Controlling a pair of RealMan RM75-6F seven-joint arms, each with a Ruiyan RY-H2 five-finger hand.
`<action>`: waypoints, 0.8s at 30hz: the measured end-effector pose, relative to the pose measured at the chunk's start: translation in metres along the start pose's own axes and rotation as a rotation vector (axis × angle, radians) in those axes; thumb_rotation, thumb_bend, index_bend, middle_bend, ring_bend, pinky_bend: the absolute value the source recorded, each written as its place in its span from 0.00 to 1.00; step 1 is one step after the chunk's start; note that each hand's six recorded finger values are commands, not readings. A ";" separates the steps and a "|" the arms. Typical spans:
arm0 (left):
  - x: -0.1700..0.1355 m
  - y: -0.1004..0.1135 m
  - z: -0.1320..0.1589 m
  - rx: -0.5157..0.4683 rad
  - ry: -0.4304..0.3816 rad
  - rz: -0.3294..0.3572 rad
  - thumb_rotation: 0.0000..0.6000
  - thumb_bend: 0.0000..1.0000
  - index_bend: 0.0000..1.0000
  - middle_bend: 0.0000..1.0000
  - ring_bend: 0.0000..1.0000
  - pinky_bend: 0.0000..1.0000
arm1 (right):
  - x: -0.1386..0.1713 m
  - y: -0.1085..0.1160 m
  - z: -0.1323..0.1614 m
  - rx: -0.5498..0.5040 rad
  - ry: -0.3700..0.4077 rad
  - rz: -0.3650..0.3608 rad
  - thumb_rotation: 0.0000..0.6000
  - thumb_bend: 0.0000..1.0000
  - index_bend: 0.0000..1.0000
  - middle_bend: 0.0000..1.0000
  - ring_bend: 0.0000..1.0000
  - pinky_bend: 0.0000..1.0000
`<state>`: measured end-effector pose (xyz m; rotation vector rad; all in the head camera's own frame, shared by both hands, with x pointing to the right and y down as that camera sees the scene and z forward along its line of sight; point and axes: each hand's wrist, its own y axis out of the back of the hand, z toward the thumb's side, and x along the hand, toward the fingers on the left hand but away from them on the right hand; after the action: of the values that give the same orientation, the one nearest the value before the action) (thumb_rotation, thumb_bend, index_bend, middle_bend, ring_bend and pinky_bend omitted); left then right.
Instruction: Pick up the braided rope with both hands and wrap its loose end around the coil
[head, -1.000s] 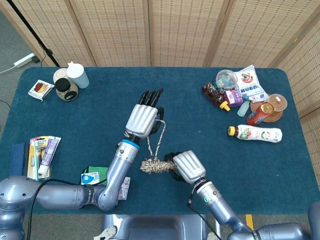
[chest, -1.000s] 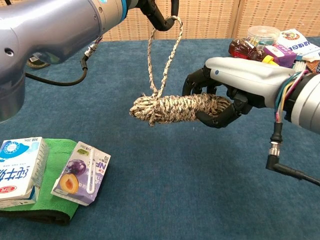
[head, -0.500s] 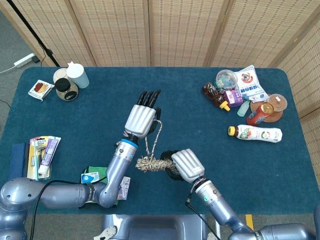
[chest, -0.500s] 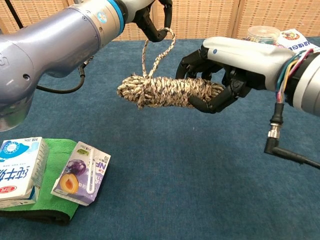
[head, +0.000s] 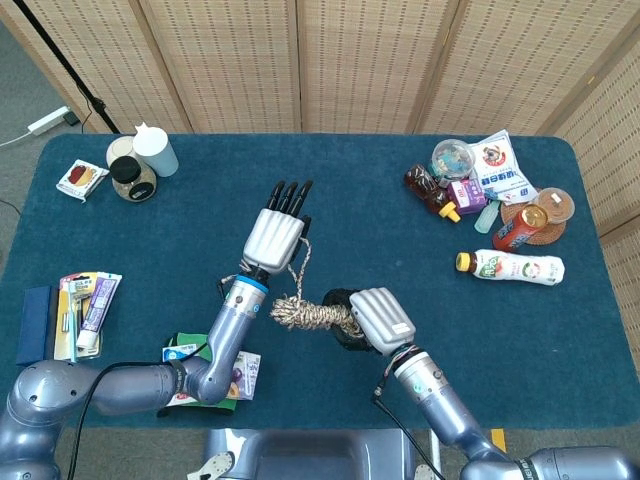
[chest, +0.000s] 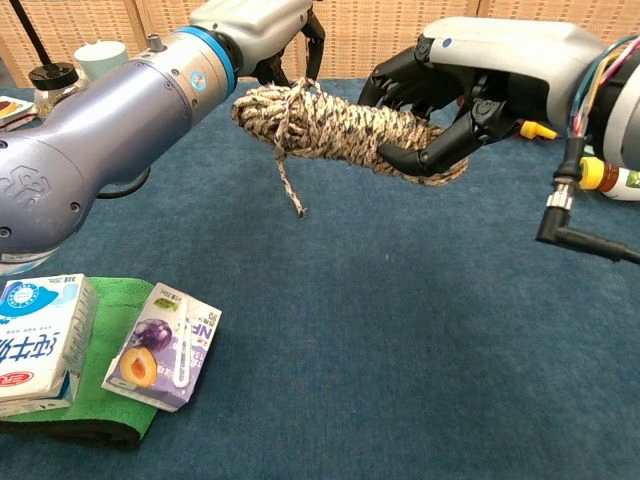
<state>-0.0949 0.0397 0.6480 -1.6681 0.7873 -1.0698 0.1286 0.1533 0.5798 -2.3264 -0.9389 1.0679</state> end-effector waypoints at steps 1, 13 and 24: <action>0.000 -0.001 -0.001 0.009 0.000 0.003 1.00 0.40 0.59 0.00 0.00 0.00 | 0.000 0.001 0.000 -0.006 -0.003 -0.001 1.00 0.81 0.62 0.66 0.63 1.00; -0.009 -0.024 -0.001 0.052 -0.036 -0.028 1.00 0.40 0.59 0.00 0.00 0.00 | -0.011 0.020 -0.001 -0.152 -0.073 -0.016 1.00 0.81 0.62 0.66 0.63 1.00; -0.015 -0.034 0.001 0.058 -0.060 -0.038 1.00 0.40 0.59 0.00 0.00 0.00 | -0.030 0.040 -0.013 -0.252 -0.172 -0.054 1.00 0.81 0.62 0.66 0.63 1.00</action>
<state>-0.0994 0.0641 0.6752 -1.6644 0.6819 -1.0545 0.1403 0.1035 0.5784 -2.4199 -1.2593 1.2027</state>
